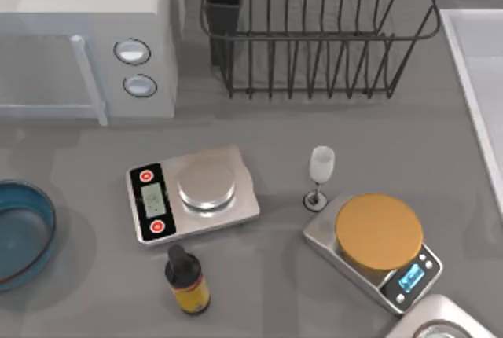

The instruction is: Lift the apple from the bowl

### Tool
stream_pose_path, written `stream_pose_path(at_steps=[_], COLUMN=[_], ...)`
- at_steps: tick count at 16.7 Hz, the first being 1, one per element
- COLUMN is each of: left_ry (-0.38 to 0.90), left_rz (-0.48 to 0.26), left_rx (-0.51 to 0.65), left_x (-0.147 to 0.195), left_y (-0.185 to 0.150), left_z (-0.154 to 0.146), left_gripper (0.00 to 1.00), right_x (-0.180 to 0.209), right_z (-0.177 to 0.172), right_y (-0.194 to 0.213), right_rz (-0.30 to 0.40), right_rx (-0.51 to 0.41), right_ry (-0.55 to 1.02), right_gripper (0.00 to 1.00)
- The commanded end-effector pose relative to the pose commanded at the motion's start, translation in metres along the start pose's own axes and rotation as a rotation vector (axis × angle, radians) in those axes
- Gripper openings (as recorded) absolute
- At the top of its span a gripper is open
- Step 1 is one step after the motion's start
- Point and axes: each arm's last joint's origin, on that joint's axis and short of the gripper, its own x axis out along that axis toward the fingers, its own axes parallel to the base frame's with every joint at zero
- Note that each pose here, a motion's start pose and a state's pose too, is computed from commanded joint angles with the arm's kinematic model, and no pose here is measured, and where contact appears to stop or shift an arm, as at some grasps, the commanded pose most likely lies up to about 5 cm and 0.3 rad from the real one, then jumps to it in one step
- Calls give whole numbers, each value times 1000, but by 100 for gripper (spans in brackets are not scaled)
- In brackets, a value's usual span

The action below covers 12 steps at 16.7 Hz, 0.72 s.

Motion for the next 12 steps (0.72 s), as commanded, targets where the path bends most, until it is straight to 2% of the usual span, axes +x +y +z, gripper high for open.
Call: stream_pose_path(at_steps=[3, 5, 8, 12], left_ry=[9, 18, 29, 35], left_rz=[-4, -9, -13, -17], left_rx=[-1, 0, 4, 5], left_x=[9, 21, 47, 84], left_y=[-20, -53, -131, -236], left_z=[19, 39, 62, 62], left_gripper=[0, 0, 0, 0], right_x=[0, 0, 0, 0], right_z=[0, 0, 0, 0], right_y=[0, 0, 0, 0], right_rz=[0, 0, 0, 0], right_rx=[0, 0, 0, 0], right_ry=[0, 0, 0, 0], right_gripper=[100, 100, 100, 100])
